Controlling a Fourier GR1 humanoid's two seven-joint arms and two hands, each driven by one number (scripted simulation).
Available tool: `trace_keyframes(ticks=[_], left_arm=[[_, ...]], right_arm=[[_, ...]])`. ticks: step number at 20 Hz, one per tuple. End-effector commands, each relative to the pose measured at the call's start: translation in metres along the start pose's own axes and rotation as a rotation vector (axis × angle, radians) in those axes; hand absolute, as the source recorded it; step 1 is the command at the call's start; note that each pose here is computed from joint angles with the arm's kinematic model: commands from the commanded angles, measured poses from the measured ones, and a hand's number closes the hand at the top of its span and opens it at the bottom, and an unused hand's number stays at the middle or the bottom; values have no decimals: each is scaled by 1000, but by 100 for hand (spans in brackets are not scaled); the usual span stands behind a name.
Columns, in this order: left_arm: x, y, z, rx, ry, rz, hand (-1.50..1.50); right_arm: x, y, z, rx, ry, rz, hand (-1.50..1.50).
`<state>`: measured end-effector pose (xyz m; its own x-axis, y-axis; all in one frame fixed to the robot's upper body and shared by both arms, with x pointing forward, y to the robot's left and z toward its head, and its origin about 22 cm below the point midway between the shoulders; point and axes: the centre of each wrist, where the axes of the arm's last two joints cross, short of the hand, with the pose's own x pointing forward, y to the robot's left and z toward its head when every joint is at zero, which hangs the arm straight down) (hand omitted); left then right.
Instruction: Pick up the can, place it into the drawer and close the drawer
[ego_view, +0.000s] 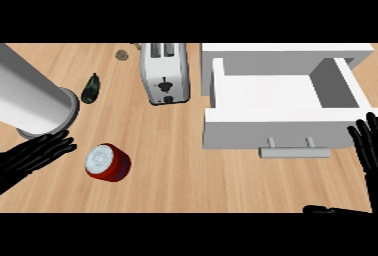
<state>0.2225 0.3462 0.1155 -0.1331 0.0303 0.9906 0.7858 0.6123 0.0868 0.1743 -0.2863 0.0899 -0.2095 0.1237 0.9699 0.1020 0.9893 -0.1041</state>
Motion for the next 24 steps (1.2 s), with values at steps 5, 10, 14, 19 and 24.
trace_keyframes(ticks=[5,10,14,19,24], left_arm=[[-23,2,-11,6,19,15,-150],[-37,4,-12,10,22,5,-150],[-57,5,-22,35,21,-7,-150],[-66,2,-14,25,38,11,-150],[-96,14,-13,75,65,-2,-150]], right_arm=[[-7,-8,13,-6,5,0,-150],[-13,-19,7,-21,3,-5,-150],[-10,-13,18,-14,14,-2,-150],[-1,-17,22,-22,-3,16,-150],[-21,-7,19,-12,-8,6,-150]])
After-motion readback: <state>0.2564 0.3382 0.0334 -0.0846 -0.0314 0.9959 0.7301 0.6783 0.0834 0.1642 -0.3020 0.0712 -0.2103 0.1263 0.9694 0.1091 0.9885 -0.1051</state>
